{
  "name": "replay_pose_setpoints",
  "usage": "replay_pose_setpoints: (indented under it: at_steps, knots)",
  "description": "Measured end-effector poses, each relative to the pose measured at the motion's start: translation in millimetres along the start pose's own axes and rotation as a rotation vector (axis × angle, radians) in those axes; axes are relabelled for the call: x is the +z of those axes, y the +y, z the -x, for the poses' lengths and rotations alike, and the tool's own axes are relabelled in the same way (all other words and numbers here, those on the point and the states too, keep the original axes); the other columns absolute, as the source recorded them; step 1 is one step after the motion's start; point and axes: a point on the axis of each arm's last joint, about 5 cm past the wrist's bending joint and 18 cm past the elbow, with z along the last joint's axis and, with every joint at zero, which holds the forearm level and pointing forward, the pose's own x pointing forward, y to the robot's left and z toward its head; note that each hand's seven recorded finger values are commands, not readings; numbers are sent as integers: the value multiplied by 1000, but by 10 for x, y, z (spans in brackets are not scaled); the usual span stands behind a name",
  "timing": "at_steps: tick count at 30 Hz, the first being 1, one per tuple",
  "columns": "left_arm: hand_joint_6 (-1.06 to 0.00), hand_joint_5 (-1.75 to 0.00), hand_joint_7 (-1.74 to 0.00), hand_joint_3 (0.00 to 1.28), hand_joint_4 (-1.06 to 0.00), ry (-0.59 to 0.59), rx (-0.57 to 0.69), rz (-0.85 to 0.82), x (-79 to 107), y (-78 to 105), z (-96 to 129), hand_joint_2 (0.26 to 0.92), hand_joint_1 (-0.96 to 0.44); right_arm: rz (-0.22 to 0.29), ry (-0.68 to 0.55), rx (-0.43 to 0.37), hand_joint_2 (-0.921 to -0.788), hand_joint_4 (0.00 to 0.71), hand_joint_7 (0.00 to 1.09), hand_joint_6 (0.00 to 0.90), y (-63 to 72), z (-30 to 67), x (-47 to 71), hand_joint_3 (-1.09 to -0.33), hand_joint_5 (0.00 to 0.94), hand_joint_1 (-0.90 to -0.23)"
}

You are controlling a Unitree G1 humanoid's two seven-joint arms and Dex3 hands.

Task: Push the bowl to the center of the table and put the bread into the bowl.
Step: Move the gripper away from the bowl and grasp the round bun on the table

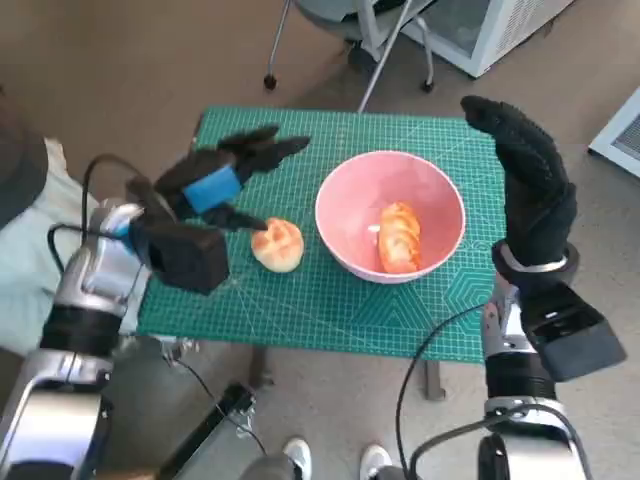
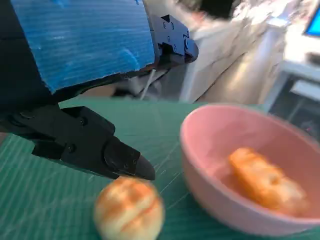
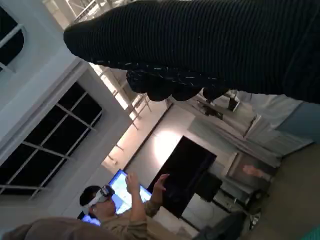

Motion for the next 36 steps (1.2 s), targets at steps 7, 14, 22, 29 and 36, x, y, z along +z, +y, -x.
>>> replay_pose_setpoints:
  at_steps: [7, 14, 22, 29, 36]
  knots:
    - [-268, -2, -48, 5, -165, 66, -51, 17, -57, -119, -14, 804, -234, -19, 7, 5, -921, 333, 816, 34, -8, 4, -7, -662, 0, -539]
    - [-278, 0, -38, 5, -160, 121, -101, 35, -78, -270, -99, 810, -257, -27, 12, 25, -921, 333, 812, 36, -1, -2, -11, -659, 1, -543]
    - [-297, -5, -34, 6, -169, 202, -184, 55, -112, -521, -250, 818, -280, -34, 10, 32, -921, 336, 810, 38, -7, -7, -9, -658, 2, -546]
    - [-322, -17, -36, 5, -213, 285, -240, 51, -115, -685, -363, 822, -251, -33, 2, 35, -921, 336, 812, 36, -18, -19, 1, -659, 1, -546]
    - [-434, -59, -82, 14, -393, 344, -235, 29, -80, -755, -454, 865, -185, -20, 1, 36, -921, 336, 813, 34, -52, -18, 11, -658, 1, -549]
